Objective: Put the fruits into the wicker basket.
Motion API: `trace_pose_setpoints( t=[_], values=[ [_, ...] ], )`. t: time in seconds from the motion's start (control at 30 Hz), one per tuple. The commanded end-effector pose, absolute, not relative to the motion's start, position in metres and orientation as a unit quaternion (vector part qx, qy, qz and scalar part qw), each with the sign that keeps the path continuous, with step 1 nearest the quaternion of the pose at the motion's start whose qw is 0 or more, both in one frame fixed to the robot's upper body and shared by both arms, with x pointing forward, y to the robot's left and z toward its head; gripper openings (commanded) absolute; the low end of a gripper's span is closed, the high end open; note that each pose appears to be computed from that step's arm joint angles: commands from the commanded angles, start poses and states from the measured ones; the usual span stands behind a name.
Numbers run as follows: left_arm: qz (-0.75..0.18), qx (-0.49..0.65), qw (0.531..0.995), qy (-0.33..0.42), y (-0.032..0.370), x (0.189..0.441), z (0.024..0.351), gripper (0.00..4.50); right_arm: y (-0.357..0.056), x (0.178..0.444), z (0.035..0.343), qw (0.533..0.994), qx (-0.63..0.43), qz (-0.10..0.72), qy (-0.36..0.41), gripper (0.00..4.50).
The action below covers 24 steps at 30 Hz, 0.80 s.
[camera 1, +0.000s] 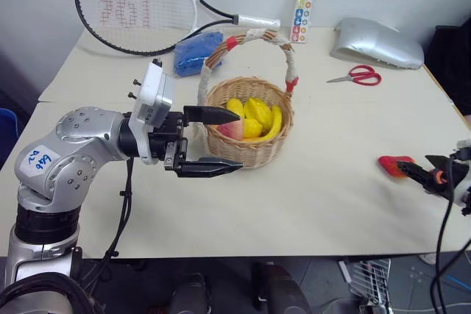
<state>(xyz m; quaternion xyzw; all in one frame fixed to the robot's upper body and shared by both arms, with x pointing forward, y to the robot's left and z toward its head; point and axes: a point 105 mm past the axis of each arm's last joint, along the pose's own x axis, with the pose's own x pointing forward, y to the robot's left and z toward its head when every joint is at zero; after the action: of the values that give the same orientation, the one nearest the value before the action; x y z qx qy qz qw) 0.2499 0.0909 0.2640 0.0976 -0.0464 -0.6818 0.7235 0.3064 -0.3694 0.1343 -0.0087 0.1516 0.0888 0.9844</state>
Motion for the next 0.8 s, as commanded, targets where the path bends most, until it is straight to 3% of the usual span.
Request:
trace_pose_setpoints(
  t=[0.03,0.23,0.33,0.4,0.5,0.63,0.8],
  values=[
    [-0.672,0.112,0.73,-0.06,0.094,0.245,0.27,4.5,-0.376,0.318,0.126,0.984,-0.012,0.074,0.16,4.49],
    [-0.662,0.111,0.738,-0.065,0.098,0.244,0.276,4.5,-0.376,0.324,0.109,0.98,-0.008,0.068,0.186,4.49],
    [-0.655,0.113,0.745,-0.065,0.1,0.245,0.278,4.5,-0.365,0.327,0.123,0.984,0.019,0.097,0.146,3.89],
    [-0.647,0.112,0.752,-0.065,0.103,0.248,0.279,4.5,-0.346,0.328,0.148,0.983,0.06,0.15,0.093,3.18],
    [-0.633,0.101,0.765,-0.067,0.11,0.25,0.281,4.5,-0.3,0.317,0.18,0.959,0.094,0.263,0.05,2.26],
    [-0.608,0.1,0.785,-0.062,0.125,0.254,0.281,4.5,-0.224,0.3,0.205,0.905,0.096,0.412,0.035,2.2],
    [-0.598,0.104,0.793,-0.062,0.132,0.253,0.284,4.5,-0.139,0.304,0.23,0.867,0.058,0.495,0.002,2.2]
  ],
)
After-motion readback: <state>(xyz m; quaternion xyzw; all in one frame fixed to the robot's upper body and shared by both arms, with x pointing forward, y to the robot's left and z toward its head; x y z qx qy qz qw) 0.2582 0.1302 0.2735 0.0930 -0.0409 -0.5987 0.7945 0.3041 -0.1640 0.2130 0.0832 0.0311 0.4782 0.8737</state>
